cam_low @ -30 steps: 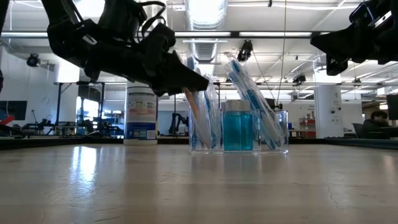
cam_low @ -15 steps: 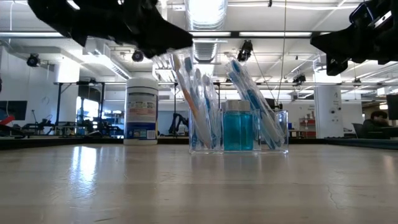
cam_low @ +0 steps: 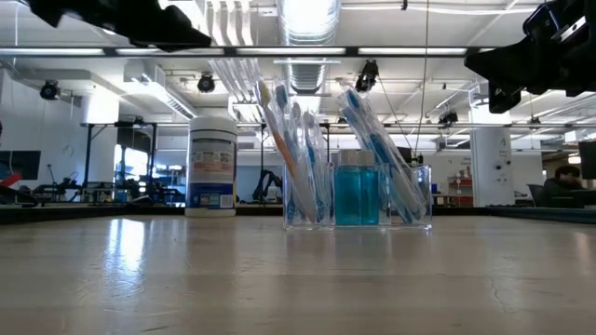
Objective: Pick & Place toothbrushing station
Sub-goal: Return to Home Position
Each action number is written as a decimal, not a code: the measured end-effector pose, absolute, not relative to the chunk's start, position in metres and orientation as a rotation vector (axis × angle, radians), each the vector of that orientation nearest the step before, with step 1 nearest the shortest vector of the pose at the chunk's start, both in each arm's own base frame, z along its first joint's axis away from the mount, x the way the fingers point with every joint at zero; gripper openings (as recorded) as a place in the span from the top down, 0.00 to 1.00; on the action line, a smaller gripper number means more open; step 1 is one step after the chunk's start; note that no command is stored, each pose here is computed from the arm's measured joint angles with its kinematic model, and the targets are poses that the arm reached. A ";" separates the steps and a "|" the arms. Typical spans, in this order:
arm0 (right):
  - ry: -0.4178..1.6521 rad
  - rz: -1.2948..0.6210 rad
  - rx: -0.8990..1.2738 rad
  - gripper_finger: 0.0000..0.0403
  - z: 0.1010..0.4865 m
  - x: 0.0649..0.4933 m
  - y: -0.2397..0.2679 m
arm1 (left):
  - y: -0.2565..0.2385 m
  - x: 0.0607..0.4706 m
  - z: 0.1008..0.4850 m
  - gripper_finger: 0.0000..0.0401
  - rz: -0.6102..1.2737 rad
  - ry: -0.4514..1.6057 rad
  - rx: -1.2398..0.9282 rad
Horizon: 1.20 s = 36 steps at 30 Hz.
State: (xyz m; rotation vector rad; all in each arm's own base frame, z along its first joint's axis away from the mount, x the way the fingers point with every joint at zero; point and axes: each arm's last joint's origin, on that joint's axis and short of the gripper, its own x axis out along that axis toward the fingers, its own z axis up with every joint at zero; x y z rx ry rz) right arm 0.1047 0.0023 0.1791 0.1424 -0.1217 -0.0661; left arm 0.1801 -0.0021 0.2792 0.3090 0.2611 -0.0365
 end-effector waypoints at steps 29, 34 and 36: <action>-0.127 -0.140 0.123 0.98 0.179 0.104 -0.001 | 0.000 0.103 0.281 1.00 -0.080 -0.010 0.315; -0.130 -0.157 0.118 0.98 0.180 0.104 -0.003 | 0.006 0.108 0.265 1.00 -0.093 -0.033 0.279; -0.130 -0.164 0.118 0.98 0.180 0.104 -0.004 | 0.008 0.110 0.258 1.00 -0.104 -0.033 0.256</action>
